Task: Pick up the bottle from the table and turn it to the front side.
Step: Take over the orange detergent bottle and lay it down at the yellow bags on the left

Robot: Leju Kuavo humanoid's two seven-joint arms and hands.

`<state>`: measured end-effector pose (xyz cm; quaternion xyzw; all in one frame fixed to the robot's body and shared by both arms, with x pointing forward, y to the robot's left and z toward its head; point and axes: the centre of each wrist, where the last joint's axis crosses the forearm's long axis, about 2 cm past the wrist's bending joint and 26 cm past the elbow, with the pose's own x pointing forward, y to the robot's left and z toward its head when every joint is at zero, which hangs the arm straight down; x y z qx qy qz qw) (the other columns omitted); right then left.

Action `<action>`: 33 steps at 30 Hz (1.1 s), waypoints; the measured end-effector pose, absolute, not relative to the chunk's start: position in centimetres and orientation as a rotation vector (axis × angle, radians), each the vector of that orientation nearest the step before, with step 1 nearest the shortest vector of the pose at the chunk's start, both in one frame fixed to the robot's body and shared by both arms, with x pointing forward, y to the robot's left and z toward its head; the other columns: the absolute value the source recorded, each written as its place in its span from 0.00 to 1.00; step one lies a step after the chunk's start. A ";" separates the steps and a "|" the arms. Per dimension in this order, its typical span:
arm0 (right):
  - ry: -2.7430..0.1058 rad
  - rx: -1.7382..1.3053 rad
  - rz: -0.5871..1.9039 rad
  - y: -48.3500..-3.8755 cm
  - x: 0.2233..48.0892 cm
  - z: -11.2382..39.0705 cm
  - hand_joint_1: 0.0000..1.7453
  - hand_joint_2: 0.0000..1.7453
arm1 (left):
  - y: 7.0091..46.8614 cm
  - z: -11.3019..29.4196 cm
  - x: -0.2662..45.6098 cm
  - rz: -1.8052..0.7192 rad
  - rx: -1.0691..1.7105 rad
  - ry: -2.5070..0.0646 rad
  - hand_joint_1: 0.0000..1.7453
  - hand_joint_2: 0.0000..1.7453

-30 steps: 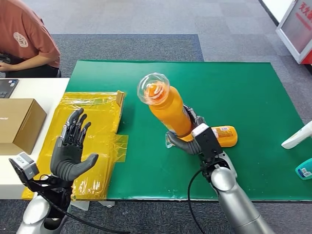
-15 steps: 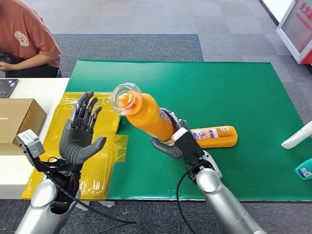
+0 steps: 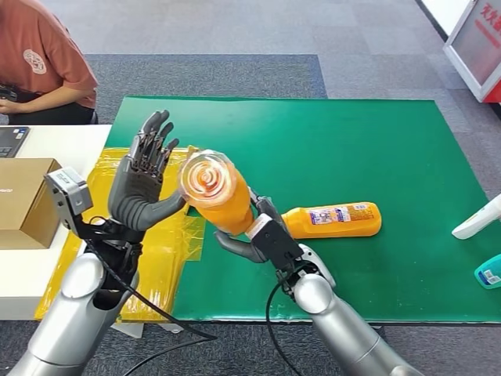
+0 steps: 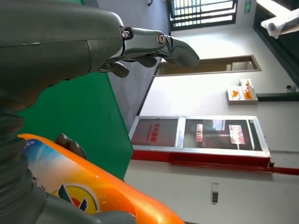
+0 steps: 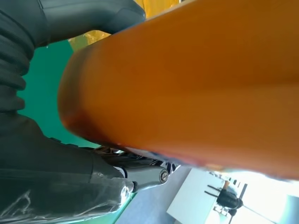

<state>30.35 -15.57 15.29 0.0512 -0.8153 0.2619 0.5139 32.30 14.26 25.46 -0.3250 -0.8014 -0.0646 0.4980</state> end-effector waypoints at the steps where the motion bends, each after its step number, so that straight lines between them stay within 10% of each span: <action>1: -1.959 0.127 0.635 -15.4 30.4 15.3 1.00 1.00 | 14.0 25.6 32.3 -0.168 -0.794 -1.933 0.00 1.00; 33: -1.936 0.027 0.642 -15.7 31.8 14.5 1.00 1.00 | 10.7 23.7 29.9 -0.332 -0.958 -1.788 0.00 1.00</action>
